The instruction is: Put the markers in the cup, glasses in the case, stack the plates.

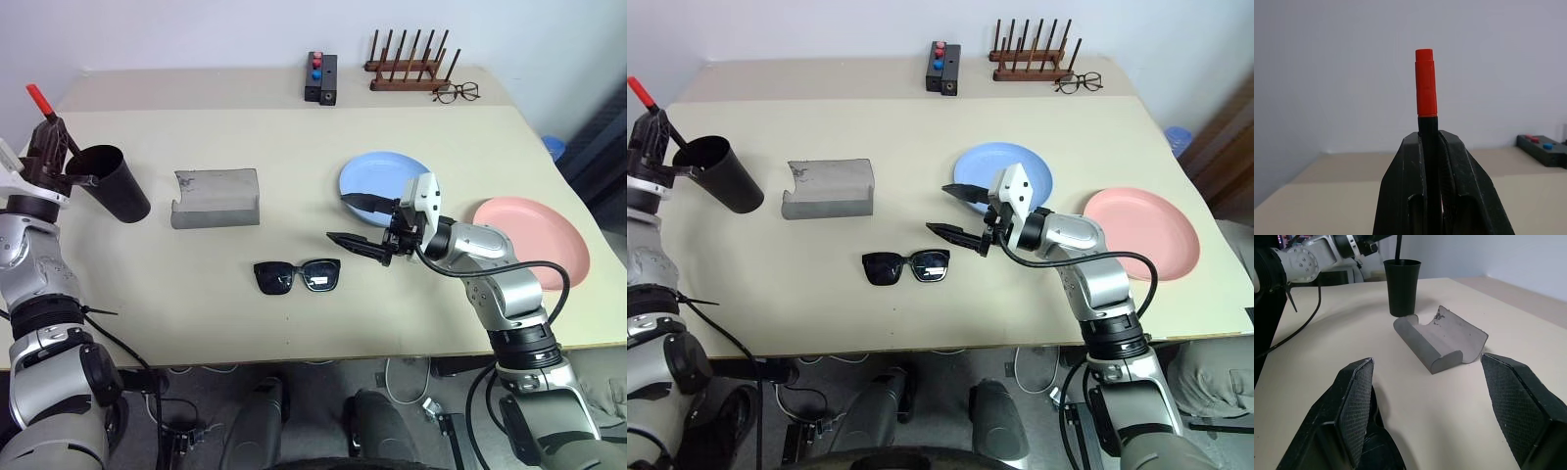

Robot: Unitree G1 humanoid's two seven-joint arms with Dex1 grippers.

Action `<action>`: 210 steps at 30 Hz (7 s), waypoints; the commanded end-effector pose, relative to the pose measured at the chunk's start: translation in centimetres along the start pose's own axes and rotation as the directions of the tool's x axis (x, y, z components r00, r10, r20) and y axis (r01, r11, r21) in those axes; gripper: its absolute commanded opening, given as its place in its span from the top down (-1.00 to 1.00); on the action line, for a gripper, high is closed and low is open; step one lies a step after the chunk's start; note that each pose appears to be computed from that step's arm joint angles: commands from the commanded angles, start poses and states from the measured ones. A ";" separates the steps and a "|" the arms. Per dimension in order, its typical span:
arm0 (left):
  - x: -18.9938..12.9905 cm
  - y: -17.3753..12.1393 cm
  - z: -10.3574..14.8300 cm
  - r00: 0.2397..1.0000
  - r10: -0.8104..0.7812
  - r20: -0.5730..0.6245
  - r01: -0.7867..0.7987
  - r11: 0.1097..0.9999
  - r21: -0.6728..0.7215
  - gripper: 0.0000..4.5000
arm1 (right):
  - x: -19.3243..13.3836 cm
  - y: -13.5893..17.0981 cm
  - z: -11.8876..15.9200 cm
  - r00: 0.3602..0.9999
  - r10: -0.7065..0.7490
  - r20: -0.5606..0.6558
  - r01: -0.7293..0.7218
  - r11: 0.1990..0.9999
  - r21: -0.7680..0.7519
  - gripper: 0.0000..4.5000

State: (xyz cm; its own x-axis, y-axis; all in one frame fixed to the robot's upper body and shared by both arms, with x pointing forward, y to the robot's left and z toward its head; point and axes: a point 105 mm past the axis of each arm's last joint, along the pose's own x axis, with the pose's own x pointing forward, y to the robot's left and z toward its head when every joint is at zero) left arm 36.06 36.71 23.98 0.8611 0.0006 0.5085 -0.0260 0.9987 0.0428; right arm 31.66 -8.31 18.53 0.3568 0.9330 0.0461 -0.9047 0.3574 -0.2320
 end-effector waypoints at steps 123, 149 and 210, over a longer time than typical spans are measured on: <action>-6.5 -17.1 0.6 0.135 -0.924 -0.358 0.801 0.315 -0.510 -0.80 | -2.8 -2.1 0.8 0.997 -0.062 -0.051 0.055 0.989 -0.138 -0.58; -8.2 -30.1 -8.1 -0.172 -0.817 -0.551 0.920 0.066 -0.386 -0.23 | -6.8 -1.4 -0.9 0.978 -0.108 -0.178 0.083 0.986 -0.142 -0.58; -5.4 -21.2 2.3 -0.173 -0.968 -0.180 0.628 0.032 -0.778 0.99 | -5.2 -1.5 -1.4 0.983 -0.121 -0.141 0.099 0.983 -0.153 -0.58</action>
State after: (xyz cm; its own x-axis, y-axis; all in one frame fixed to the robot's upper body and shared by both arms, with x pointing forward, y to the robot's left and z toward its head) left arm 31.36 15.30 21.51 -0.0100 -0.9562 -0.2927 0.9197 0.1061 -0.3779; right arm 31.68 -13.96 16.17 0.4972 0.8617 -0.1014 -0.8324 0.4408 -0.3358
